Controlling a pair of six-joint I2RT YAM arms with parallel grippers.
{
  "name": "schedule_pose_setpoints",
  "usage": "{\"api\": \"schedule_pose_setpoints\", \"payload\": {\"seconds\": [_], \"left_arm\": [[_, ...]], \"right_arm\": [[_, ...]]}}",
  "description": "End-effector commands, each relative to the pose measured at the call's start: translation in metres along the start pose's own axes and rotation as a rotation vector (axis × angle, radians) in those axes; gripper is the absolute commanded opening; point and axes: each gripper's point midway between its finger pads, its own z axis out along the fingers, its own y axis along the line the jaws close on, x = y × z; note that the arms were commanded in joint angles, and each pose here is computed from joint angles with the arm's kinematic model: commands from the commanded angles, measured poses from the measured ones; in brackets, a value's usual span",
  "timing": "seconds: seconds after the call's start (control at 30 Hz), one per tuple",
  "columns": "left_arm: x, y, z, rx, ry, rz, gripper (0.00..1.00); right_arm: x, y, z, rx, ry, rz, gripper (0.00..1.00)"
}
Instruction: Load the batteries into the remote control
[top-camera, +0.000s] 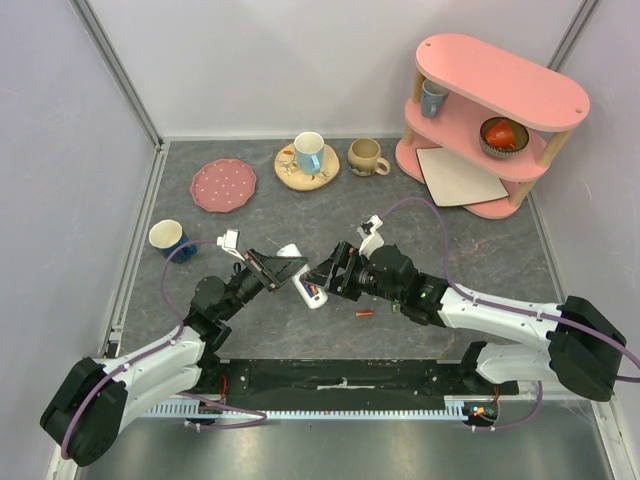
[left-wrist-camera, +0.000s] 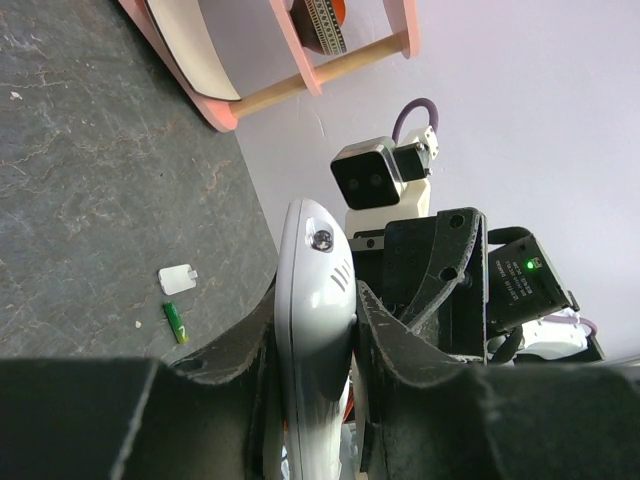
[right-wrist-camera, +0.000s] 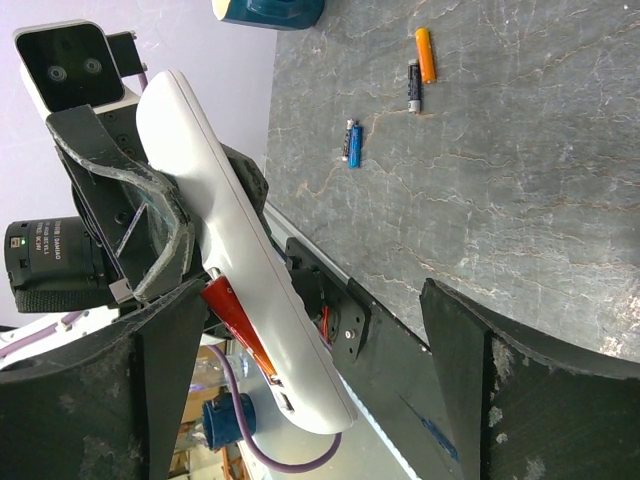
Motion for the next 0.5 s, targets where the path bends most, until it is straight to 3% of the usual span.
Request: {"api": "schedule_pose_setpoints", "payload": {"seconds": [0.0, 0.47], "left_arm": [[-0.013, -0.025, 0.002, 0.094, -0.049, 0.054, 0.02], [-0.011, -0.021, 0.002, 0.081, -0.044, 0.049, 0.02]], "right_arm": [[-0.006, 0.015, -0.001, -0.05, -0.013, -0.016, 0.96], [-0.019, 0.043, -0.008, -0.084, -0.028, -0.127, 0.98]]}}
